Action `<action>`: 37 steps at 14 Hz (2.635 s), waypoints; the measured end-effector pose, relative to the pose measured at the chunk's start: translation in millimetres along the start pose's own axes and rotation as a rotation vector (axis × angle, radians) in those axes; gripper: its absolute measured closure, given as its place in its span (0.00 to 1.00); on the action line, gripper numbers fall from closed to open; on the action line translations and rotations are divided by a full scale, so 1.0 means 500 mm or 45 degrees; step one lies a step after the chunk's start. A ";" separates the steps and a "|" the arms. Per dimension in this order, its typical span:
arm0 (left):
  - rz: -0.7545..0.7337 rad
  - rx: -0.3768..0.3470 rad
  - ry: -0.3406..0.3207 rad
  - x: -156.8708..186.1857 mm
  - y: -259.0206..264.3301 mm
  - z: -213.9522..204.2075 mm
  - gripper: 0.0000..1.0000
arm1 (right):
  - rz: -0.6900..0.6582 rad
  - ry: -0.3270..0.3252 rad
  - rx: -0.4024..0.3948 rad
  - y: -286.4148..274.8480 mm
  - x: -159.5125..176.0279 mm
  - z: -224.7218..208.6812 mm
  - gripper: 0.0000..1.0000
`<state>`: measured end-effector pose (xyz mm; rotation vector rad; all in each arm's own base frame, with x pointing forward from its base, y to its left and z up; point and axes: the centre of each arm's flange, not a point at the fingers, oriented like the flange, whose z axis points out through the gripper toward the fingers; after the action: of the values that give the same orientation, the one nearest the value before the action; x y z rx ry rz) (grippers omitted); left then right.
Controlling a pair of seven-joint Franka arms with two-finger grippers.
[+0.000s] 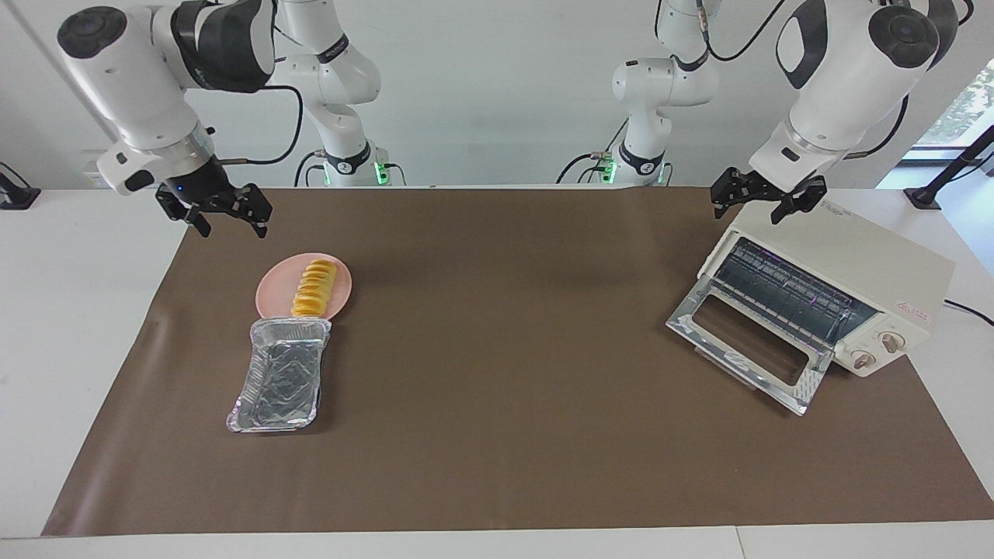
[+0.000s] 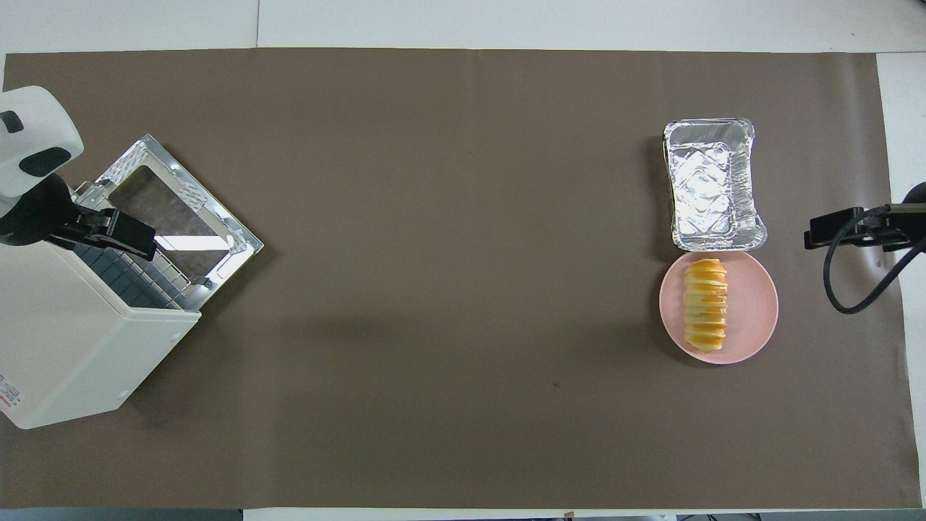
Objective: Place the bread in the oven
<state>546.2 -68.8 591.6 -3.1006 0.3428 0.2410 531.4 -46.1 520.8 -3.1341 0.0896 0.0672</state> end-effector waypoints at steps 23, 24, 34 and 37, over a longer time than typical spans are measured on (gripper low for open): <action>0.000 0.000 0.000 0.000 0.000 0.000 0.00 | -0.033 -0.067 0.036 -0.070 -0.121 0.434 0.67; 0.000 0.000 0.000 0.000 0.000 0.000 0.00 | -0.023 -0.065 0.038 -0.071 -0.119 0.429 0.70; 0.000 0.000 0.000 0.000 0.000 0.000 0.00 | 0.040 -0.075 0.055 -0.103 -0.004 0.108 0.65; 0.000 0.000 0.000 0.000 0.000 0.000 0.00 | 0.015 -0.009 0.056 -0.073 0.079 0.107 0.65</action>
<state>546.2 -68.8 591.6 -3.1006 0.3428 0.2410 570.6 -11.6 466.0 -3.0893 0.1076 0.0758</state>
